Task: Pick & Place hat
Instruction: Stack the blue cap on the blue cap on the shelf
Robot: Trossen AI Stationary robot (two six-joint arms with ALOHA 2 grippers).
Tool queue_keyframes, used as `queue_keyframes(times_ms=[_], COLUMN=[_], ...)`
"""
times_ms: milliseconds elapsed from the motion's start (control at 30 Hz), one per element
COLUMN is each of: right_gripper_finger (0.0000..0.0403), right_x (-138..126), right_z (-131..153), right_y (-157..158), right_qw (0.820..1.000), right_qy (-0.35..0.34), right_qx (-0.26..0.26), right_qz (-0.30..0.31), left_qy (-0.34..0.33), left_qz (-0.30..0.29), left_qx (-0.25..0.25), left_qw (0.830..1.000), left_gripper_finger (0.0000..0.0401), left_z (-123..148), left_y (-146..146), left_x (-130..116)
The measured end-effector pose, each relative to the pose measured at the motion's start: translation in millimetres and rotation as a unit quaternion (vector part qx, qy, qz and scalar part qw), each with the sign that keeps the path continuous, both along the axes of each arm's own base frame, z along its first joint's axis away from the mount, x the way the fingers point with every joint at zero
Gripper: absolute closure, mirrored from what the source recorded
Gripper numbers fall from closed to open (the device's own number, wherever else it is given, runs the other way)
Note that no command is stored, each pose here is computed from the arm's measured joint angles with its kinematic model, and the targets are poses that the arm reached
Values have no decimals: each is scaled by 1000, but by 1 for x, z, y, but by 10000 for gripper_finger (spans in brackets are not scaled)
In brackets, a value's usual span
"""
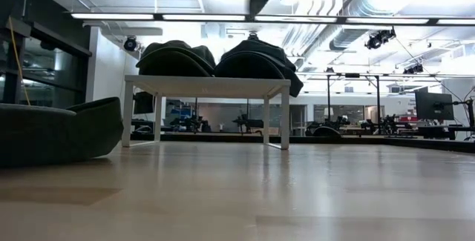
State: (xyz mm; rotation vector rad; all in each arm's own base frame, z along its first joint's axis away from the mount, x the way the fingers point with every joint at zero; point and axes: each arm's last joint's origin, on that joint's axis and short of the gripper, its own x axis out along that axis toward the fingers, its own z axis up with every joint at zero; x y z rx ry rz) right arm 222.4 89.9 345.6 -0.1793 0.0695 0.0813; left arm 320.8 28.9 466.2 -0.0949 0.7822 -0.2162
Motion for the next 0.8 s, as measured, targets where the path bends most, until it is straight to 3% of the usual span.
queue_keyframes(times_ms=[333,800], right_gripper_finger=[357,357], right_x=[-17,-51], right_z=[19,45], right_y=[-5,-19], right_qw=[997,987], right_qy=[-58,-135], right_qx=[-35,-76], right_qz=[37,52], left_qy=[-72,-67], left_qz=[-73,-33], left_qx=[-62,-62], left_qw=[993,995], left_gripper_finger=[179,179], left_z=[-7,-9], left_y=[-1,1], left_x=[37,42])
